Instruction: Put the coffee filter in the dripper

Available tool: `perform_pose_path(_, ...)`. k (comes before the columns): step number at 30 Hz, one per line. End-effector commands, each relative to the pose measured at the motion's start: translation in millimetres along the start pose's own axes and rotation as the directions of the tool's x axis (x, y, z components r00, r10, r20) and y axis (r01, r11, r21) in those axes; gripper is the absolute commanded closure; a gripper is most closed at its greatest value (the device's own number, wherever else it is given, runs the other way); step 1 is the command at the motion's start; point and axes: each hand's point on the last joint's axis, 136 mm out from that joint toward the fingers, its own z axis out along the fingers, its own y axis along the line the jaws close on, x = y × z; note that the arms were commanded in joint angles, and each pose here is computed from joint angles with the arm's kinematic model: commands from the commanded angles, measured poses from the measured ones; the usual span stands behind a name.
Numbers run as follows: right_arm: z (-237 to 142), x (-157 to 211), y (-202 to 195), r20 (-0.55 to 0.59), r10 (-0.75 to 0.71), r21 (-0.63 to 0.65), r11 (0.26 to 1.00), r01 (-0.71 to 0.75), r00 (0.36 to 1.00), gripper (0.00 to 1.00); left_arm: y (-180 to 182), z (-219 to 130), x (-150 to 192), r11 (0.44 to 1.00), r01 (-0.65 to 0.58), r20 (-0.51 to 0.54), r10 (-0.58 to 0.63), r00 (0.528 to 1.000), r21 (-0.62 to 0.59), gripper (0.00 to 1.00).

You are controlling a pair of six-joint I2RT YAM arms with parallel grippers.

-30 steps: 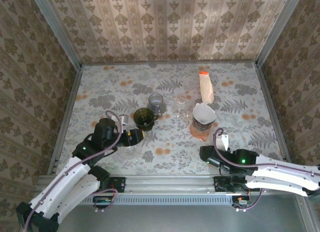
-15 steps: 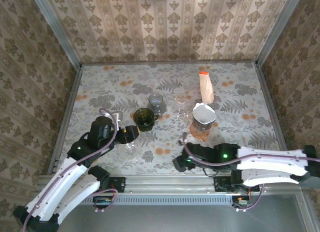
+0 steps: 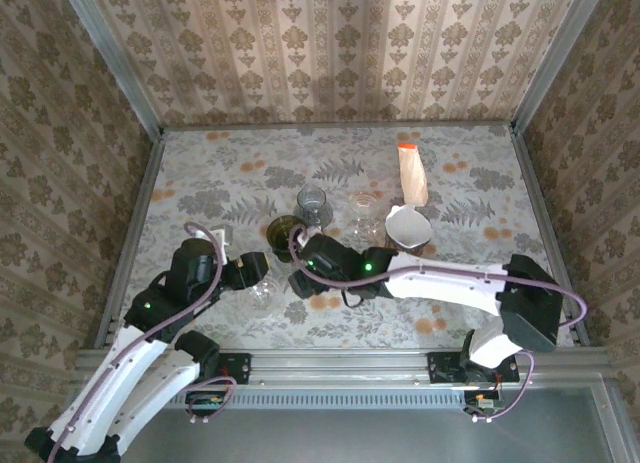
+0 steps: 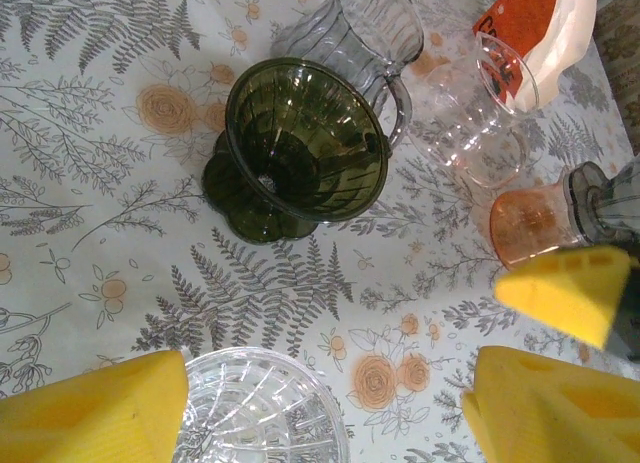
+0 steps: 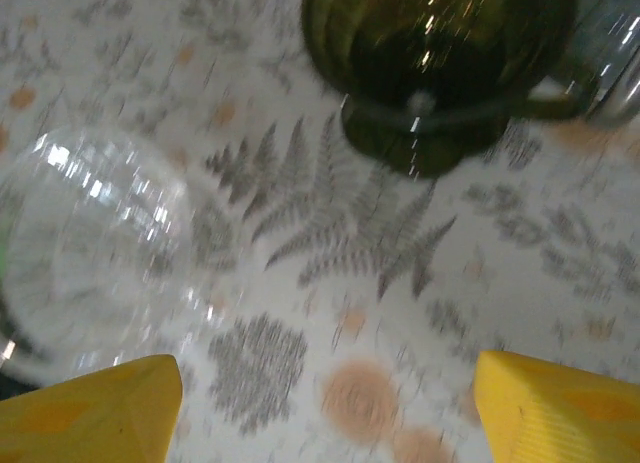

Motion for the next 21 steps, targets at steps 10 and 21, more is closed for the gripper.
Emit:
perform_pose_path(10,39,-67,-88,0.159,0.188,0.327,0.916,-0.231,0.969,0.45,-2,4,5,0.999,0.013,-0.002,-0.013,1.000,0.047,0.25)
perform_pose_path(21,74,-72,-122,0.123,0.243,0.376,0.886,-0.271,0.962,0.48,-4,9,5,0.998,0.018,-0.002,-0.018,1.000,0.064,0.24)
